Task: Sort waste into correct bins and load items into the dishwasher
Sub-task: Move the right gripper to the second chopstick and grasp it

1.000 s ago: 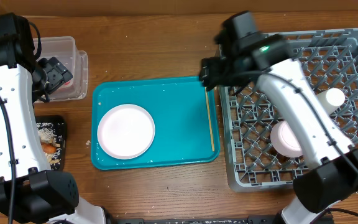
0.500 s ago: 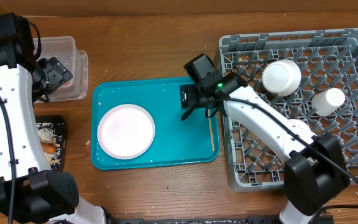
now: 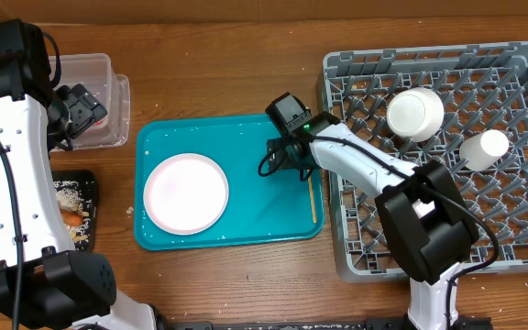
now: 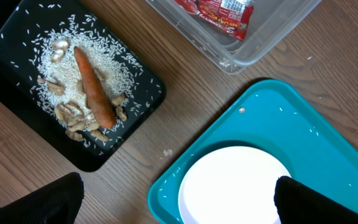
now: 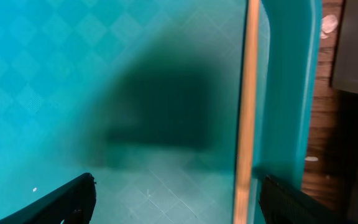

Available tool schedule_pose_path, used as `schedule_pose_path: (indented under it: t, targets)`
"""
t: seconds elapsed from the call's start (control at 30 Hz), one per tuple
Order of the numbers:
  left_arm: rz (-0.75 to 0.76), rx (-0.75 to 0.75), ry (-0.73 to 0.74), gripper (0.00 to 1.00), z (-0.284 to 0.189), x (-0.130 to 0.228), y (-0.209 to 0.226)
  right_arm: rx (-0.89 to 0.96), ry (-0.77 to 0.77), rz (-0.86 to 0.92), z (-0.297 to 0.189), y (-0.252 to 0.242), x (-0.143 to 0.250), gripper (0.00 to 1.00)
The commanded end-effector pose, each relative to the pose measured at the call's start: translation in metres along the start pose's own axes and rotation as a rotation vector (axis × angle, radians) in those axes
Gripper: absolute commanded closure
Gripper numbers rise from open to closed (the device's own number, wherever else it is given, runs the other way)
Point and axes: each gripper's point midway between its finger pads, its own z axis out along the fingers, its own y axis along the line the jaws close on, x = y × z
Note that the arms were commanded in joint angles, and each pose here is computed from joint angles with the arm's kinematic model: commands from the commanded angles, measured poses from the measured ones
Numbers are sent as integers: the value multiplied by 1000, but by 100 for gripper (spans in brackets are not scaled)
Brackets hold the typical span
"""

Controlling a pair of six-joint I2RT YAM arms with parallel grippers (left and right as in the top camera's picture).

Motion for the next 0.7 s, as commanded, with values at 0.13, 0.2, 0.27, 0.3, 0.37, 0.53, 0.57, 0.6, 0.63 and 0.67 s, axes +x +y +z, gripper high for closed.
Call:
schedule_pose_path:
  t: [0.13, 0.2, 0.27, 0.3, 0.37, 0.53, 0.57, 0.6, 0.63, 0.67]
  targets:
    - [-1, 12, -26, 0, -9, -3, 1, -8, 19, 3, 9, 1, 4, 13]
    - [0, 12, -26, 0, -9, -3, 1, -31, 39, 3, 12, 5, 8, 13]
    - [-1, 12, -26, 0, -9, -3, 1, -63, 57, 13, 13, 11, 11, 14]
    - [-1, 12, -26, 0, -9, -3, 1, -79, 73, 45, 15, 14, 13, 16]
    - [0, 12, -26, 0, -9, -3, 1, -66, 84, 56, 21, 13, 17, 17]
    - [0, 12, -26, 0, -9, -3, 1, -92, 109, 57, 22, 17, 21, 19]
    - [-1, 12, -26, 0, -9, -3, 1, -101, 119, 57, 21, 19, 23, 20]
    - [-1, 12, -26, 0, -9, -3, 1, -98, 132, 53, 21, 20, 28, 35]
    - [0, 12, -26, 0, -9, -3, 1, -94, 134, 49, 21, 21, 29, 43]
    - [-1, 12, -26, 0, -9, -3, 1, -93, 135, 42, 20, 23, 31, 57]
